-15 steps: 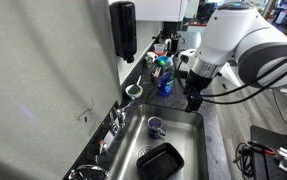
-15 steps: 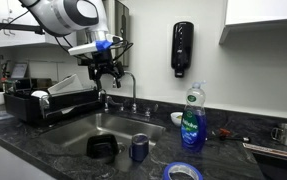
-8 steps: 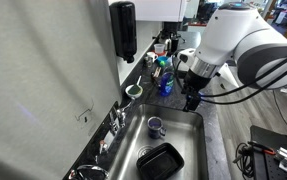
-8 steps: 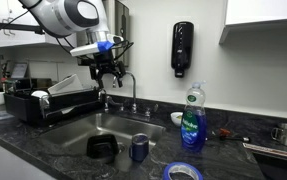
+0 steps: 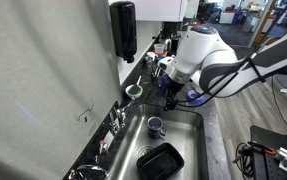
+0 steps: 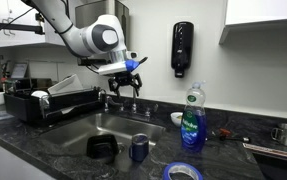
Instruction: Open the tap
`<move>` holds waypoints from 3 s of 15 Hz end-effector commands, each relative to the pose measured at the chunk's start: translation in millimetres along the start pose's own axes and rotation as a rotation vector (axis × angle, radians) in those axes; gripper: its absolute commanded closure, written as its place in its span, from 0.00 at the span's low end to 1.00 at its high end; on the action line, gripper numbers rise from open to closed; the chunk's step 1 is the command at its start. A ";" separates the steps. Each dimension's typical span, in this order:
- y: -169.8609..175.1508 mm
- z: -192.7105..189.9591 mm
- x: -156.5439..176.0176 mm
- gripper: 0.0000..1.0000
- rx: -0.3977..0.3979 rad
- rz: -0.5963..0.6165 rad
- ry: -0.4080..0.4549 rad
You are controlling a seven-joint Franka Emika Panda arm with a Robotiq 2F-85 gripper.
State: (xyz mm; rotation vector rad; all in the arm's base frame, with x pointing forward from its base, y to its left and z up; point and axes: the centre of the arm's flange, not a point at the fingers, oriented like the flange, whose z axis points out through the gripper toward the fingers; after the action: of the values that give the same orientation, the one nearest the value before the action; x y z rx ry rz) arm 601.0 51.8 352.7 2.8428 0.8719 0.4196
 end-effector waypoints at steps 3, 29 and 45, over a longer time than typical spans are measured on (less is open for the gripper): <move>45.5 31.0 41.8 0.00 -0.022 -0.117 0.022; 102.1 102.8 82.6 0.00 -0.022 -0.397 0.099; 92.2 141.7 116.3 0.00 0.005 -0.472 0.064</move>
State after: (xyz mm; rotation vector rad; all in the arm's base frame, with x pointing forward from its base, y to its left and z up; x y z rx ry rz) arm 772.3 33.5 265.1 2.5340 1.4537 0.5095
